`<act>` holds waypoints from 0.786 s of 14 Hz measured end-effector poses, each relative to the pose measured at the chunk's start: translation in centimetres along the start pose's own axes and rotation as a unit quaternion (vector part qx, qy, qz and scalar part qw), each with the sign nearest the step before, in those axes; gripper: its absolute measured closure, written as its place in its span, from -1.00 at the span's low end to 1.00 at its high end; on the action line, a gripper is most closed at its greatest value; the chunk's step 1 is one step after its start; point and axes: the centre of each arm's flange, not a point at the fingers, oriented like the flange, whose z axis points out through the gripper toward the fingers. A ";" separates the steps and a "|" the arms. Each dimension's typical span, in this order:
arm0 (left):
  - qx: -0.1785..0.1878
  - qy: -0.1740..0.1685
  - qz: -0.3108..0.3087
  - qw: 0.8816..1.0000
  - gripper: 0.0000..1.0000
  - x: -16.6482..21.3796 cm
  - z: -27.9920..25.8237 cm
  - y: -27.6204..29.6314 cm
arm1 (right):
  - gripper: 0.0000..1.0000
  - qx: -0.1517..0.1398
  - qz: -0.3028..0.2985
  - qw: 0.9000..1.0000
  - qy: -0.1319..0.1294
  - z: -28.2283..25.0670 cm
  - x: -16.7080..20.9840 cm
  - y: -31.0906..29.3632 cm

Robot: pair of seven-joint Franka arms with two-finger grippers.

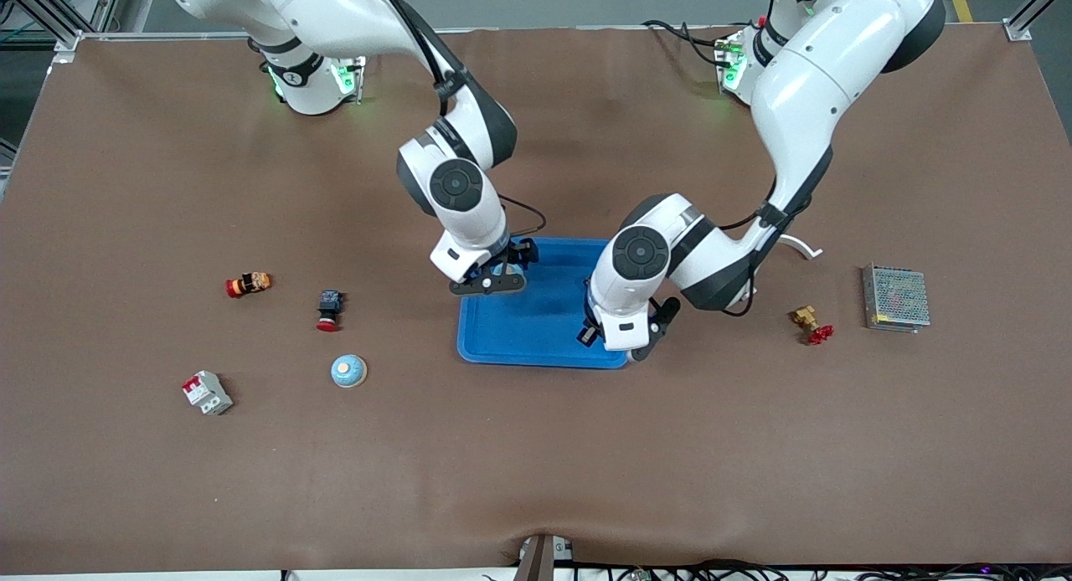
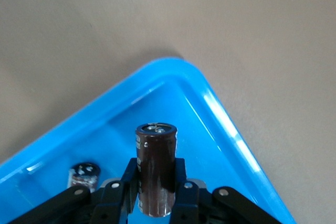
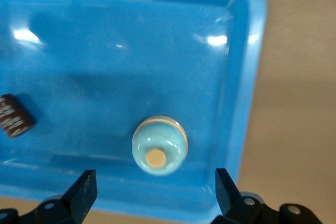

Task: Place electrolytic capacitor and blue bell in tray
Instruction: 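Open the right gripper on the bell while the left gripper releases the capacitor, then grasp the second bell with the right gripper while the left gripper retracts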

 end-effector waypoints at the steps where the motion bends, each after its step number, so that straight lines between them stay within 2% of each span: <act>1: 0.003 -0.001 -0.001 1.000 0.39 -0.3 0.8 -0.1 | -1.00 -0.002 -0.007 1.000 -0.008 -2.3 0.4 1.0; 4: 0.015 0.002 0.000 1.000 0.39 -0.5 3.0 -0.4 | -1.00 -0.003 -0.033 0.999 -0.023 -7.5 2.2 4.6; 8: 0.021 0.003 -0.002 1.000 0.39 -0.2 3.9 -0.6 | -1.00 -0.013 -0.096 0.995 -0.017 -11.2 5.4 9.2; 9: 0.020 0.004 -0.003 1.000 0.28 0.0 3.8 -0.5 | -1.00 -0.019 -0.114 0.993 -0.016 -12.3 6.2 10.7; 11: 0.016 0.005 -0.004 1.000 -0.07 0.2 3.5 -0.3 | -1.00 -0.022 -0.149 0.988 -0.014 -14.2 7.8 13.8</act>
